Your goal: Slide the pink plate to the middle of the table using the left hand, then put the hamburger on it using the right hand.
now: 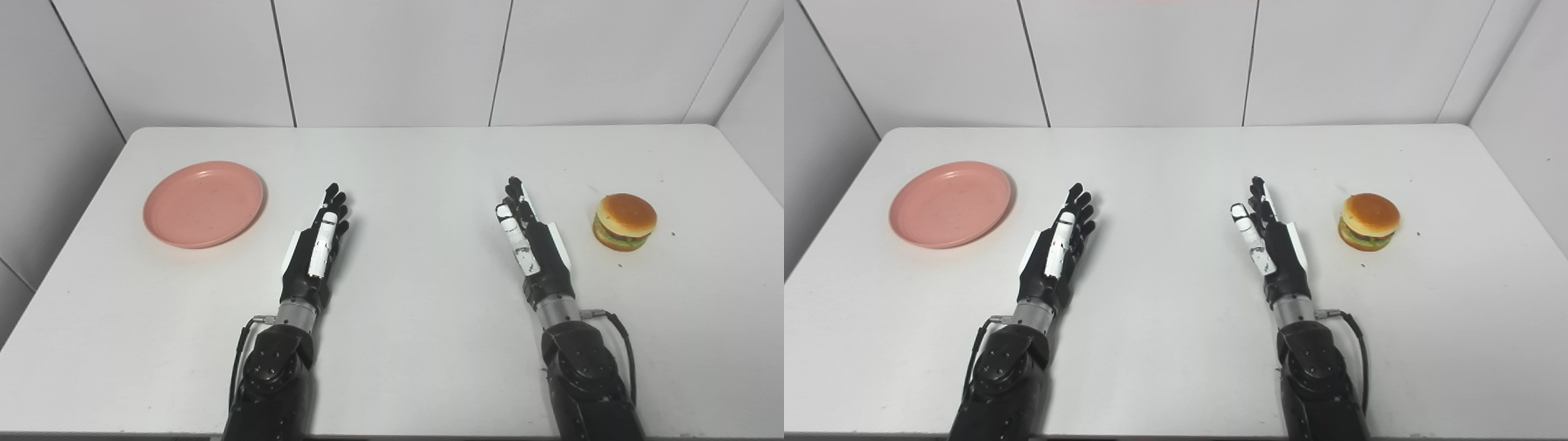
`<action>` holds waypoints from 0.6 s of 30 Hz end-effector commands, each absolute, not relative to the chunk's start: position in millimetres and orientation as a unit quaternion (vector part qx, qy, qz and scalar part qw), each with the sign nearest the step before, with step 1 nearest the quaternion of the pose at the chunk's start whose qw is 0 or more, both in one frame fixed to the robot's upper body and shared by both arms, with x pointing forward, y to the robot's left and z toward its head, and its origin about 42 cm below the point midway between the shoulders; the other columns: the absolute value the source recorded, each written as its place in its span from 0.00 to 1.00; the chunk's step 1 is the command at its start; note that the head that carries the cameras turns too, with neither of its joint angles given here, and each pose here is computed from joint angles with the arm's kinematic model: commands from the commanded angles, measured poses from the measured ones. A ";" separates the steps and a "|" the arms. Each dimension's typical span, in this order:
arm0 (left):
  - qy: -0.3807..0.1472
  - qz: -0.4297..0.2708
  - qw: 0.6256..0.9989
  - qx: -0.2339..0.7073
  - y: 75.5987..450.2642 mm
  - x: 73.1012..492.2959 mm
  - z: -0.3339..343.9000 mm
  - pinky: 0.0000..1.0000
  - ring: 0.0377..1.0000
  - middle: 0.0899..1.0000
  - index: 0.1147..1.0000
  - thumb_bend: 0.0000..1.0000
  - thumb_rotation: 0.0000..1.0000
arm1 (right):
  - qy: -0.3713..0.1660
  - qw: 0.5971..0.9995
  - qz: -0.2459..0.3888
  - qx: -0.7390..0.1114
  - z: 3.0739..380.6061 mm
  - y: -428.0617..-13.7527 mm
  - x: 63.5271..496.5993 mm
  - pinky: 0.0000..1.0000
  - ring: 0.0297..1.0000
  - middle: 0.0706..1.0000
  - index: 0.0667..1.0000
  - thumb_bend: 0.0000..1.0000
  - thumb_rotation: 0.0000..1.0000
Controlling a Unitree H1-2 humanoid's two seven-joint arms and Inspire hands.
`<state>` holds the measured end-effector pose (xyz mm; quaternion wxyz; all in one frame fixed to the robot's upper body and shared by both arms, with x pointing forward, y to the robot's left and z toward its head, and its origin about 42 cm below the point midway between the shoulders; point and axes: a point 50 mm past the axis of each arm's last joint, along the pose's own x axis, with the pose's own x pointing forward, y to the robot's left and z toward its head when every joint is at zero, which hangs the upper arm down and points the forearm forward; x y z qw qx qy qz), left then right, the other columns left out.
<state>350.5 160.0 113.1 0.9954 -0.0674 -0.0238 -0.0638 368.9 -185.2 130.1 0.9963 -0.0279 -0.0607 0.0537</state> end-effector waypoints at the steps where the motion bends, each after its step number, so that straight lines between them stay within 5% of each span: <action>1: -0.050 -0.057 0.995 -0.070 158.1 356.4 125.3 1.00 1.00 1.00 1.00 0.42 1.00 | -0.110 0.992 0.055 -0.028 149.9 -181.7 374.1 1.00 1.00 1.00 1.00 0.65 0.90; 18: -0.052 -0.060 0.995 -0.065 159.0 358.1 126.3 1.00 1.00 1.00 1.00 0.42 1.00 | -0.109 0.991 0.067 -0.027 150.2 -180.5 375.2 1.00 1.00 1.00 1.00 0.64 0.90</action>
